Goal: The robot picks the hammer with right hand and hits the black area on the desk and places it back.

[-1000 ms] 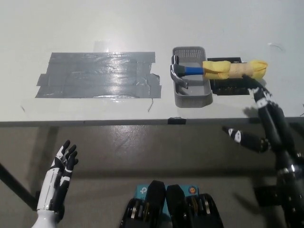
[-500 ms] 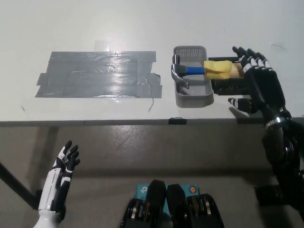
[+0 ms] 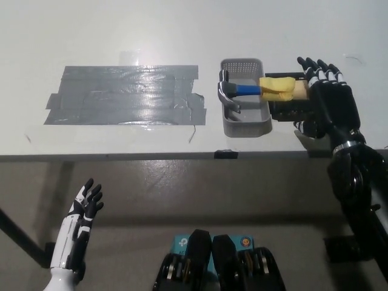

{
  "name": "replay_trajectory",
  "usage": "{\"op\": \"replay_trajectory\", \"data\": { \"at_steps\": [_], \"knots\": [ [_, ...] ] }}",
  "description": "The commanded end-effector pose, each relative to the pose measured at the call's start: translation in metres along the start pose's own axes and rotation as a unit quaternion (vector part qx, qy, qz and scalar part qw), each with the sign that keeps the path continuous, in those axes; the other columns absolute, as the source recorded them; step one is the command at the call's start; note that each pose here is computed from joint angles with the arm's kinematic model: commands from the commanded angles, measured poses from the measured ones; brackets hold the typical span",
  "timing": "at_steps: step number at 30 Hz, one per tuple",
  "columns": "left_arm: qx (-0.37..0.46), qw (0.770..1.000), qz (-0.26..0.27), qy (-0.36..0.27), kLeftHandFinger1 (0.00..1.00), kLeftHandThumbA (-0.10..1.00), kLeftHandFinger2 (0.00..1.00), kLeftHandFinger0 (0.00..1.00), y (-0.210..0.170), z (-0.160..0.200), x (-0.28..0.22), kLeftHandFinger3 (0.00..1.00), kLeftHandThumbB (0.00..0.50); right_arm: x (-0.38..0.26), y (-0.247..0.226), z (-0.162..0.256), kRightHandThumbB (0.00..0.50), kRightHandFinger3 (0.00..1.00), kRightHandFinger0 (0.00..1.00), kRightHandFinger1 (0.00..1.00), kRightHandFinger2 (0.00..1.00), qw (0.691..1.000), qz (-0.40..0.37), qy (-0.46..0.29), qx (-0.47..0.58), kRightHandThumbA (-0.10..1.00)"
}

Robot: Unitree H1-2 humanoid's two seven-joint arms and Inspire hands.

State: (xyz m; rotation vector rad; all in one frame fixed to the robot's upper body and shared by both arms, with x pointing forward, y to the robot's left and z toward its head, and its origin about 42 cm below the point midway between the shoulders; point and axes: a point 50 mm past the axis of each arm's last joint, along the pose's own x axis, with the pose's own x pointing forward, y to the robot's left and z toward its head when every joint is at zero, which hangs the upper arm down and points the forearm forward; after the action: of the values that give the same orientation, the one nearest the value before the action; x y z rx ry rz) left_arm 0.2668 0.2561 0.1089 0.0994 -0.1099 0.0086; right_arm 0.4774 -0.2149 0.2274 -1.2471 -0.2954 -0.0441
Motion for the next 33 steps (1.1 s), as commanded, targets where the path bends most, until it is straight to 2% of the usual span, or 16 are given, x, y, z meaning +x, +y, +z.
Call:
{"op": "replay_trajectory", "data": {
  "at_steps": [1,12,14,18,25,33],
  "knots": [
    [0.006,0.999,-0.007,-0.038,1.00,0.89,1.00,1.00,-0.001,0.013,0.003,1.00,0.000,0.022,-0.022,0.015,0.363,1.00,1.00,1.00,1.00,0.998,-0.056,-0.012,-0.003,1.00],
    [0.006,0.999,-0.009,-0.042,1.00,0.87,1.00,1.00,-0.002,0.016,0.006,1.00,0.000,0.034,-0.021,0.028,0.356,1.00,1.00,1.00,1.00,0.997,-0.078,-0.024,0.004,1.00],
    [0.007,0.999,-0.009,-0.040,1.00,0.87,1.00,1.00,-0.002,0.016,0.006,1.00,0.017,0.035,-0.020,0.029,0.353,1.00,1.00,1.00,1.00,0.997,-0.074,-0.023,0.005,1.00],
    [0.005,0.999,-0.010,-0.042,1.00,0.89,1.00,1.00,-0.001,0.017,0.006,1.00,0.001,0.038,-0.017,0.030,0.353,1.00,1.00,1.00,1.00,0.997,-0.073,-0.022,-0.001,1.00],
    [0.007,0.999,-0.012,-0.041,1.00,0.90,1.00,1.00,-0.001,0.017,0.006,1.00,0.004,0.042,-0.014,0.030,0.352,1.00,1.00,1.00,1.00,0.997,-0.069,-0.023,-0.004,1.00],
    [0.010,0.999,-0.010,-0.044,1.00,0.87,1.00,1.00,-0.001,0.016,0.006,1.00,0.000,0.044,-0.013,0.031,0.359,1.00,1.00,1.00,1.00,0.997,-0.073,-0.022,-0.007,1.00]
  ]
}}
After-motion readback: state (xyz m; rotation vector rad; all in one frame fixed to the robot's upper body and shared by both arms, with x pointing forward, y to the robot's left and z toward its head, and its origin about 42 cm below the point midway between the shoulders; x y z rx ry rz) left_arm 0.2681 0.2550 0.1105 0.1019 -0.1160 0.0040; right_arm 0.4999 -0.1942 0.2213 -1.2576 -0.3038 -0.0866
